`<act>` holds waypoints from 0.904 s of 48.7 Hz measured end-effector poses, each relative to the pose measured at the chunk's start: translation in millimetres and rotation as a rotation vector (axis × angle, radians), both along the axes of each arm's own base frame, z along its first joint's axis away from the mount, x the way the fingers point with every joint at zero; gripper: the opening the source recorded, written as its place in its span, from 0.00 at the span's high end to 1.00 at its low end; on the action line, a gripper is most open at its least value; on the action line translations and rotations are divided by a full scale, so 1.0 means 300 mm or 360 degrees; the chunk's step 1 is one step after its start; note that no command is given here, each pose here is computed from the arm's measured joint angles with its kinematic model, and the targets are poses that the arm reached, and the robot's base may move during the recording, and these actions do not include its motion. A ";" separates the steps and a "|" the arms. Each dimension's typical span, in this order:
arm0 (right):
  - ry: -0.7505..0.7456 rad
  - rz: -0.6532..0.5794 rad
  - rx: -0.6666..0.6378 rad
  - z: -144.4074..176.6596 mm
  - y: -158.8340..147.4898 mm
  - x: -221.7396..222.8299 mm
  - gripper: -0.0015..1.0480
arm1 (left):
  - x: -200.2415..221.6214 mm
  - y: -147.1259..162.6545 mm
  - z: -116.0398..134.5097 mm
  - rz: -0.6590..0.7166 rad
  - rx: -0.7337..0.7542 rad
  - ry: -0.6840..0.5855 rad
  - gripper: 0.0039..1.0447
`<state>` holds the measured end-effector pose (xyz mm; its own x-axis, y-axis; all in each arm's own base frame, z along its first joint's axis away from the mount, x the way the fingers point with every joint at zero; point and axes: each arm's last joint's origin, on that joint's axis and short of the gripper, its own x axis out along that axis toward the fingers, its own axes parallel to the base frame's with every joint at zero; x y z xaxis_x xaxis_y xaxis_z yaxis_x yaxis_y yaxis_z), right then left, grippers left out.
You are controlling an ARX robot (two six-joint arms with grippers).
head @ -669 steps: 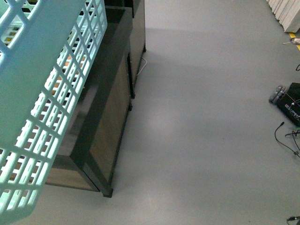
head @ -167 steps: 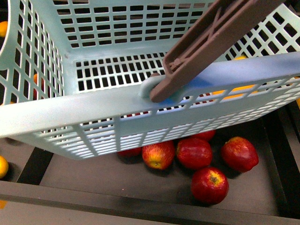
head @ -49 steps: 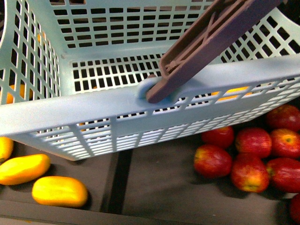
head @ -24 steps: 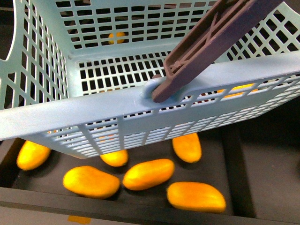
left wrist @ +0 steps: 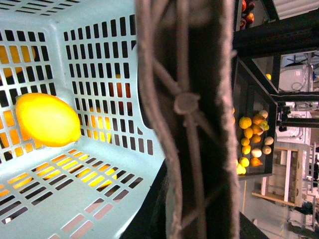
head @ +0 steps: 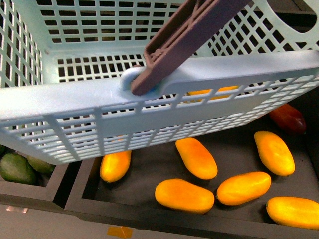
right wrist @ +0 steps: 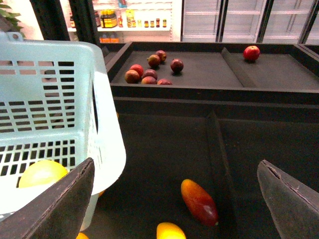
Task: Pick lemon and mango into basket
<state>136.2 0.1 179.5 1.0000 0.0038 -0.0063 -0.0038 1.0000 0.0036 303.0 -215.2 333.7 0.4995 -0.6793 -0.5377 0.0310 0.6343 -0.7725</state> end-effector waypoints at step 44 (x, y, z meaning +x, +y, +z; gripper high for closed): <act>0.1159 -0.0228 -0.0337 -0.425 -0.325 0.399 0.08 | -0.010 -0.016 -0.003 -0.0043 -0.0025 0.0030 0.95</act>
<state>255.8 -97.4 52.0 0.7338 -0.2002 -0.6492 0.0560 0.9702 -0.2358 300.1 -220.1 332.7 0.4705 -0.7009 -0.5360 0.0335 0.6212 -0.7829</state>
